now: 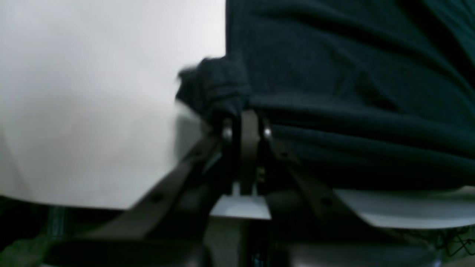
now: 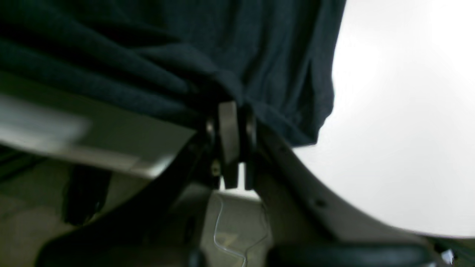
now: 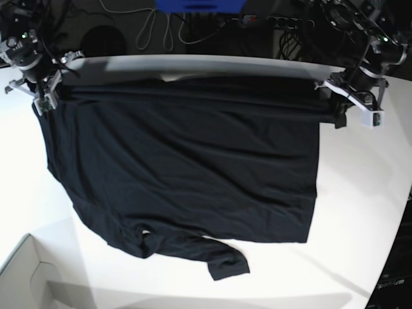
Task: Layout the t-shirt on the table in an organized manner, then fold the t-shirt properly
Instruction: 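Lift the collar edge with both grippers and stretch it taut, then lower the collar edge with both grippers onto the table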
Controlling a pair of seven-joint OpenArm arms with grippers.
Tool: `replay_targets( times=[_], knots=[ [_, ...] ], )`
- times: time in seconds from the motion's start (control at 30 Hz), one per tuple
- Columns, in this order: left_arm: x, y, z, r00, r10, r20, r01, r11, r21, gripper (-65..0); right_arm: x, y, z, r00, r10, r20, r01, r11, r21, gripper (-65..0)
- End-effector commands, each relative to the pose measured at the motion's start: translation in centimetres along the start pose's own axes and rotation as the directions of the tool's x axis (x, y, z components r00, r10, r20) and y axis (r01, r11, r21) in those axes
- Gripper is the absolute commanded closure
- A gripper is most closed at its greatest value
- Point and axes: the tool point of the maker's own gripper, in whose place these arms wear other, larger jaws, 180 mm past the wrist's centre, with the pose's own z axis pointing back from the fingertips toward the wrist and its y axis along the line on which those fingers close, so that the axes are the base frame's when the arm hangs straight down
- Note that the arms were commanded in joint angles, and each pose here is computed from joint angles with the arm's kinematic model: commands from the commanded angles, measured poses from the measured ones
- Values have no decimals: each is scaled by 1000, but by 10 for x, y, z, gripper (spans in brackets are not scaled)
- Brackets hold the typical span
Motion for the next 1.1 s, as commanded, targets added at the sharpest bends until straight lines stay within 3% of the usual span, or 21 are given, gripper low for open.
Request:
replay_targets(
  times=[0.0,0.2,0.37,0.6,0.87,0.97,1.07],
  knots=[
    [16,2,3,998,-10,56,9,1000,9,0,12,-14,3,999,13,30,-11,999,-46,0],
    [8,3,5,999,-8,38,8,1000,10,0,43,-28,-3,995,2,103,6,997,-80,0],
    [-5,-20,-6,999,-37,-7,37,997,-66,0,54,-32,-5,991,-2,130,14,996,-90,0],
    [-24,-51,-23,996,-54,-69,41,983,-178,0,50,-29,-20,991,-56,119,63,996,-62,0],
    [-54,-55,-38,987,-8,-161,-26,977,-212,-2,49,-27,-21,992,-58,115,64,996,-56,0],
    [-60,-55,-40,984,1,-177,-40,976,-214,-68,48,-27,-21,992,-58,112,64,996,-55,0],
    [-63,-54,-38,983,2,-181,-41,976,-212,-232,47,-27,-21,992,-57,111,64,996,-55,0]
  ],
)
